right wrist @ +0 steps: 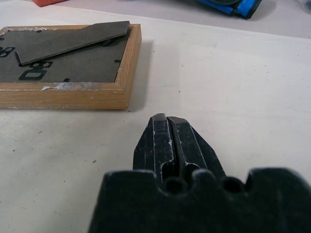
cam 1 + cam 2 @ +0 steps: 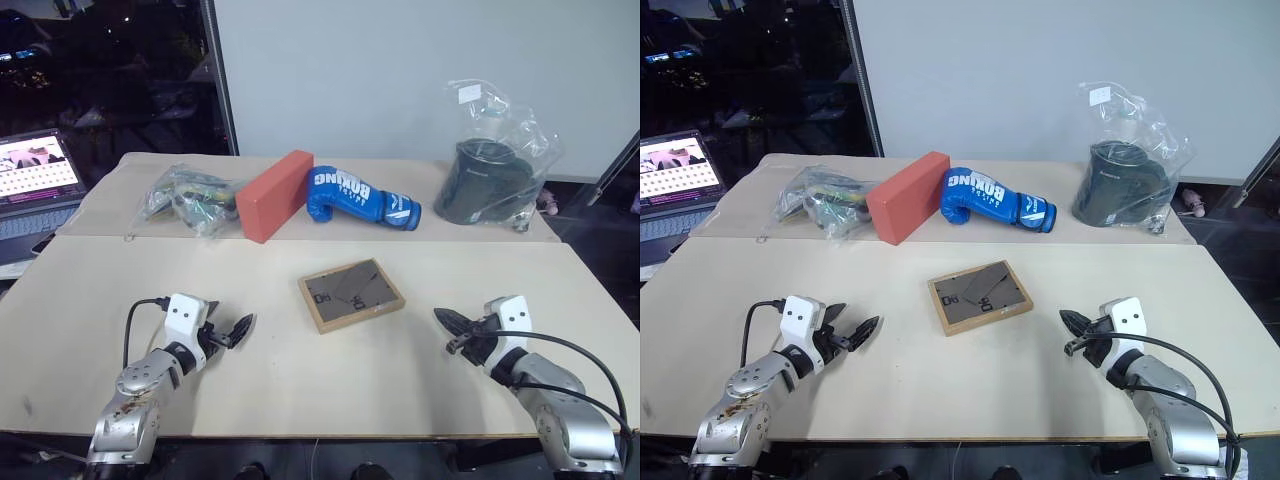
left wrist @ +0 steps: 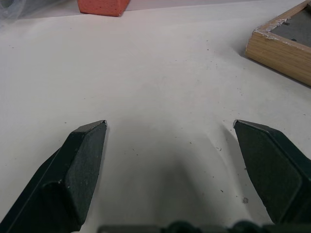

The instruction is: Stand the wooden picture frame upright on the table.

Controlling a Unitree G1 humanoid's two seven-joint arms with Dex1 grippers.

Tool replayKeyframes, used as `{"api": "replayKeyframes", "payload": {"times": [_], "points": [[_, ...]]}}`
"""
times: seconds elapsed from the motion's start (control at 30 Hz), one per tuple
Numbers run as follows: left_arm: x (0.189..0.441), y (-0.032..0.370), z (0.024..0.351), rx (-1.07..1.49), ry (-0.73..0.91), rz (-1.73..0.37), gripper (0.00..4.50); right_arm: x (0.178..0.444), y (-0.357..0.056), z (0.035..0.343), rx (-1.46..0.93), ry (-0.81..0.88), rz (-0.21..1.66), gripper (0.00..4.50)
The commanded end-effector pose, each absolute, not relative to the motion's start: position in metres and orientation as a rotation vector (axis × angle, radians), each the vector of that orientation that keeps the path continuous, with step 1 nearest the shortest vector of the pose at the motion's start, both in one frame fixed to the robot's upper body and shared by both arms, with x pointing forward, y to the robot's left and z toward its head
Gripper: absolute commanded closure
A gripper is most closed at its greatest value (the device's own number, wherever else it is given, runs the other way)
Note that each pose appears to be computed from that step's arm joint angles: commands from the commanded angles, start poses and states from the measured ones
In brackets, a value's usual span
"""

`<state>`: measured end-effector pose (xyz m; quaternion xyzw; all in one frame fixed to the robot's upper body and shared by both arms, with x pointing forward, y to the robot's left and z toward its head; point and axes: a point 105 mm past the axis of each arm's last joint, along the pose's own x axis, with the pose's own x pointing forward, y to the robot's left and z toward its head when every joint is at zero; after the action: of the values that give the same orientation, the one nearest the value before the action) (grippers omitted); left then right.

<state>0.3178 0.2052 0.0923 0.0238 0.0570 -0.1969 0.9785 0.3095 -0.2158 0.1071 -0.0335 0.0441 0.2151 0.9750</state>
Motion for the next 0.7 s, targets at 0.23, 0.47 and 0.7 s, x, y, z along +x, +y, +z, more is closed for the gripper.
{"api": "replayKeyframes", "payload": {"times": [0.23,0.47,0.7], "points": [[0.303,0.203,0.123,0.069,0.228,-0.741,1.08,0.275,-0.190,0.129,-0.142,0.250,0.856,4.50],[0.340,0.203,0.136,0.098,0.178,-0.718,3.53,0.275,-0.163,0.120,-0.182,0.287,0.857,4.50],[0.402,0.159,0.129,0.131,0.112,-0.744,4.44,0.315,-0.173,0.097,-0.214,0.317,0.663,4.50]]}}
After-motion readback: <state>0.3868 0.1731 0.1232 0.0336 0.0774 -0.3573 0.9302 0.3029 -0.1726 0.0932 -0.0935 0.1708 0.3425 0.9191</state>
